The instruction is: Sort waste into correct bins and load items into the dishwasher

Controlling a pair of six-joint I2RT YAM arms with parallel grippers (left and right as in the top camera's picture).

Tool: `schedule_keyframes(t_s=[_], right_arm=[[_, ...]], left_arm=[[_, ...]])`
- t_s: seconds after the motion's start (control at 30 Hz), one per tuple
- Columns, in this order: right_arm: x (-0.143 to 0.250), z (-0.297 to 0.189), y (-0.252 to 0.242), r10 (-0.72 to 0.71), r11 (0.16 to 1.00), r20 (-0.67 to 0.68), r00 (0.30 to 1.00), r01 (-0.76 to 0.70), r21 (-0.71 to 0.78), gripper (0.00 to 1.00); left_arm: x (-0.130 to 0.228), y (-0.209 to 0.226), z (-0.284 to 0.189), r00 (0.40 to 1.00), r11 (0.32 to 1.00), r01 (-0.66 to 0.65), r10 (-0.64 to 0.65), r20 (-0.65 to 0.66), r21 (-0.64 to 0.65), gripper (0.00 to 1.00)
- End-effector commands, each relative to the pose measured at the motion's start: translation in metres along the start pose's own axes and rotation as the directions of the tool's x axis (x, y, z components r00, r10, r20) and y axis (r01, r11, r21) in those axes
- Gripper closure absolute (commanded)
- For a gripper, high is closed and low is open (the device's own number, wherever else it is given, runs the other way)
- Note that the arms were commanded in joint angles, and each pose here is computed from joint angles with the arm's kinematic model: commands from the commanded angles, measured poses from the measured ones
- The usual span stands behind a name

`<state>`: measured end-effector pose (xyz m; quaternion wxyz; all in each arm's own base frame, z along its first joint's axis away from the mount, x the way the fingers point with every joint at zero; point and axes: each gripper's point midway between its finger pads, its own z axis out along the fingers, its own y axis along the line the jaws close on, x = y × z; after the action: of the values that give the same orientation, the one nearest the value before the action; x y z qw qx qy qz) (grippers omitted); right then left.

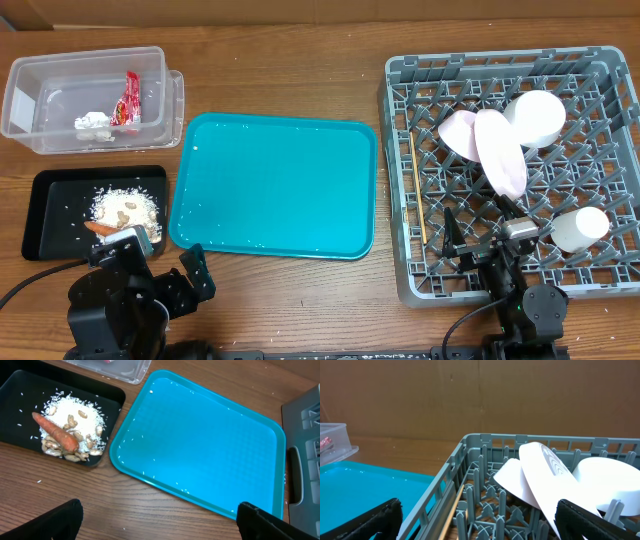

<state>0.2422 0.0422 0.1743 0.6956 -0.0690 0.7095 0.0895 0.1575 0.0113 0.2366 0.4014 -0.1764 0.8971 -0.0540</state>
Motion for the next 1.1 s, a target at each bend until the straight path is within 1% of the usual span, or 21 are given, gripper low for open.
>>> schedule_keyframes(t_s=[0.0,0.63,0.67,0.73,0.8,0.97,1.07], right_arm=[[0.001,0.000,0.001,-0.009,1.000,0.007,1.000,0.009,-0.005,0.00],[0.001,0.000,0.001,-0.009,1.000,0.007,1.000,0.009,-0.005,0.00],[0.001,0.000,0.001,-0.009,1.000,0.007,1.000,0.009,-0.005,0.00],[0.001,0.000,0.001,-0.009,1.000,0.007,1.000,0.009,-0.005,0.00],[0.001,0.000,0.001,-0.009,1.000,0.007,1.000,0.009,-0.005,0.00],[0.001,0.000,0.001,-0.009,1.000,0.007,1.000,0.009,-0.005,0.00],[0.001,0.000,0.001,-0.009,1.000,0.007,1.000,0.009,-0.005,0.00]], left_arm=[[0.001,-0.001,0.000,1.000,1.000,0.014,-0.014,0.000,0.010,0.00],[0.001,-0.001,-0.001,1.000,1.000,0.013,-0.013,0.005,0.011,0.00],[0.001,0.003,-0.003,1.000,1.000,-0.001,0.001,0.012,-0.015,0.00],[-0.001,0.013,-0.005,0.999,0.998,-0.007,0.010,0.044,-0.068,0.00],[0.001,0.016,-0.004,0.997,0.997,-0.010,0.015,0.072,-0.073,0.00],[0.009,0.012,0.019,0.980,0.999,-0.043,0.043,0.194,-0.006,0.00],[0.011,0.008,0.042,0.953,0.997,-0.060,0.044,0.299,0.043,0.00]])
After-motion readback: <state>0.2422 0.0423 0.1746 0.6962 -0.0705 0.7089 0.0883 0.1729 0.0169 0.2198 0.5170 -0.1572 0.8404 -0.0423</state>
